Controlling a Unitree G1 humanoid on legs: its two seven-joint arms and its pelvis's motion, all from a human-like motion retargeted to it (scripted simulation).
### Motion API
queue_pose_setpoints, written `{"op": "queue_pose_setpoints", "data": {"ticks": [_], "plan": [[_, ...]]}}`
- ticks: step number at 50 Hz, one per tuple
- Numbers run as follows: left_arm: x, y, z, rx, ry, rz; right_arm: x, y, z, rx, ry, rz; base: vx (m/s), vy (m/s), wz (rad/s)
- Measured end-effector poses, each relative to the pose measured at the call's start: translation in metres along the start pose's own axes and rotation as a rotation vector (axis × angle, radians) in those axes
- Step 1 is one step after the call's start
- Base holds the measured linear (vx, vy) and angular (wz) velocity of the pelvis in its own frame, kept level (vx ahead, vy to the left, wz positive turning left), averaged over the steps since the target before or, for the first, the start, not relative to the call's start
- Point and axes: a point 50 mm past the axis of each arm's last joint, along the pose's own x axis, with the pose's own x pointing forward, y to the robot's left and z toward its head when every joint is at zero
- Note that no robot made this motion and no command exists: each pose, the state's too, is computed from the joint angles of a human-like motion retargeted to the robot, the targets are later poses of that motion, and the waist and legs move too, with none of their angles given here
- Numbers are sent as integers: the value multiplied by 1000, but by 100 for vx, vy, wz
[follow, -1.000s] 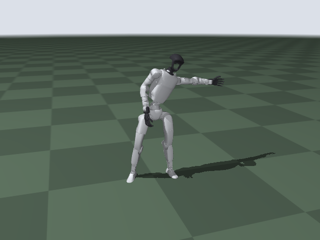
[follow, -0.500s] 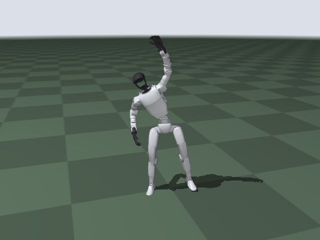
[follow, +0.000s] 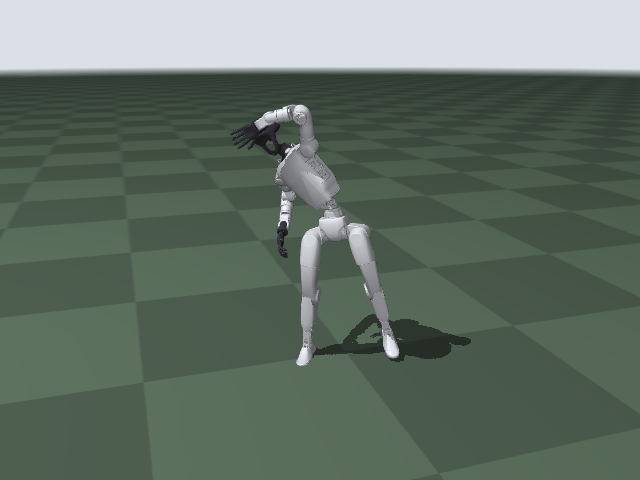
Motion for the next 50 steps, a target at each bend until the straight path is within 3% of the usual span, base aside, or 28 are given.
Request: {"op": "queue_pose_setpoints", "data": {"ticks": [9,20,29,40,45,50], "plan": [[-52,-21,-79,165,380,-208,-4,7,-10,63,37,-40,-4,10,30],[-214,-6,-159,267,1195,-529,-26,22,-44,167,204,-42,-9,15,51],[-291,-23,-136,263,1418,-872,-18,89,-47,404,275,93,-10,23,50],[-361,-42,-81,148,1664,-1004,16,142,-9,595,213,172,-4,20,60],[-405,-29,-43,72,1869,-950,30,157,11,643,183,194,-1,12,52],[-429,-7,-29,9,2155,-715,43,182,42,734,151,231,-1,2,39]]}}
